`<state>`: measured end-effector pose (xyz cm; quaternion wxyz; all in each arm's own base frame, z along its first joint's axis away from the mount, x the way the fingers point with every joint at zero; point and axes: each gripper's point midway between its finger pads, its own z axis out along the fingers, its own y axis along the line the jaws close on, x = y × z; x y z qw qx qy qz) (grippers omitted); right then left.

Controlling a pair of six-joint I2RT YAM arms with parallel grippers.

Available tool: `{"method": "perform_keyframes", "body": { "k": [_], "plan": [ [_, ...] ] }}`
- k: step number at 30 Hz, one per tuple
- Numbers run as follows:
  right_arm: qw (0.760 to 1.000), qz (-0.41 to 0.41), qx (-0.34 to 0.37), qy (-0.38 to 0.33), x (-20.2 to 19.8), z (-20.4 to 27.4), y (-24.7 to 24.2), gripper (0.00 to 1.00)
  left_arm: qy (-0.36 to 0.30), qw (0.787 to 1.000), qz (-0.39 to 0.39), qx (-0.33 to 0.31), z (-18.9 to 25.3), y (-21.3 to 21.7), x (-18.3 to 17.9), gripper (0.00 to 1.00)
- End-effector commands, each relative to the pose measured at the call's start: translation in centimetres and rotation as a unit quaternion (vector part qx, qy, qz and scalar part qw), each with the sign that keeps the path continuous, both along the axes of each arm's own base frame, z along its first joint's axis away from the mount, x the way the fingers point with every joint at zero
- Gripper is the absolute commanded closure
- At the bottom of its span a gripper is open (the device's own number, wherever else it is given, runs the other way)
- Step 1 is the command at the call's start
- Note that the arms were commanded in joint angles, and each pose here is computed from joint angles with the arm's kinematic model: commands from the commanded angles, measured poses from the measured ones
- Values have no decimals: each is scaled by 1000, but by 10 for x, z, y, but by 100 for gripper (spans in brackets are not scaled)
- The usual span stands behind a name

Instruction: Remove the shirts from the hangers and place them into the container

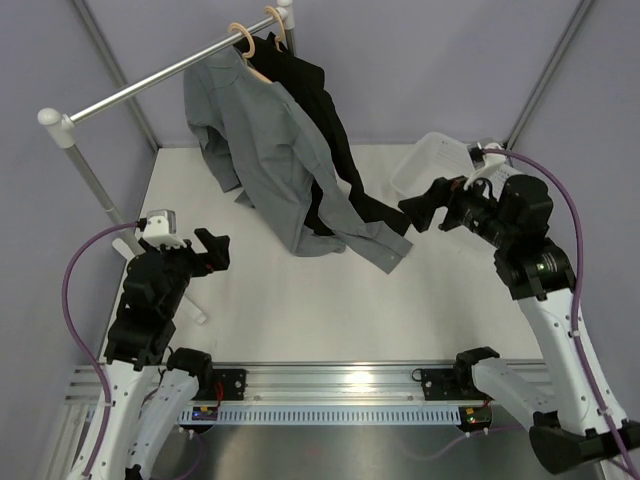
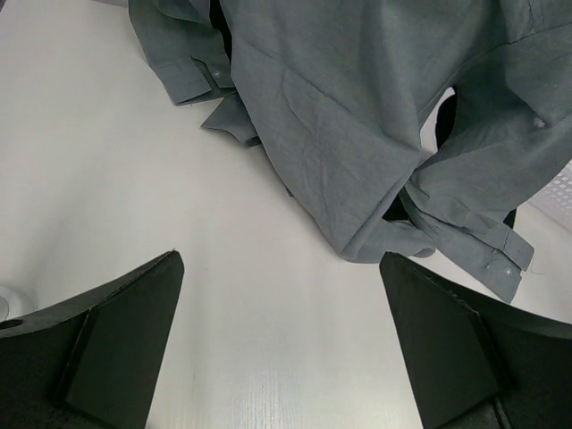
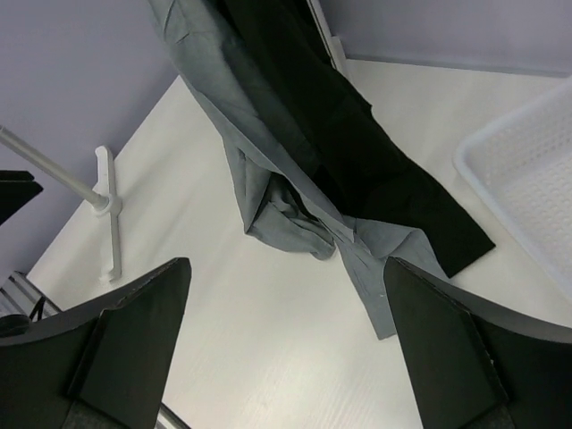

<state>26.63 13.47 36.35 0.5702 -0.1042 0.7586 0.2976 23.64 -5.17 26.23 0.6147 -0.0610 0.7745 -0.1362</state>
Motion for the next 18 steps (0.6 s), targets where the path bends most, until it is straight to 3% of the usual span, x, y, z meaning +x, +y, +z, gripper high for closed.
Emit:
{"method": "perform_keyframes", "body": {
  "k": [1,18],
  "plan": [
    [996,30,-26,-75,26,38,29,1,-32,999,-2,0,10,0,3,1],
    [956,187,-113,-194,95,87,193,5,-30,1000,-7,-5,5,-2,1,1]
  ]
}}
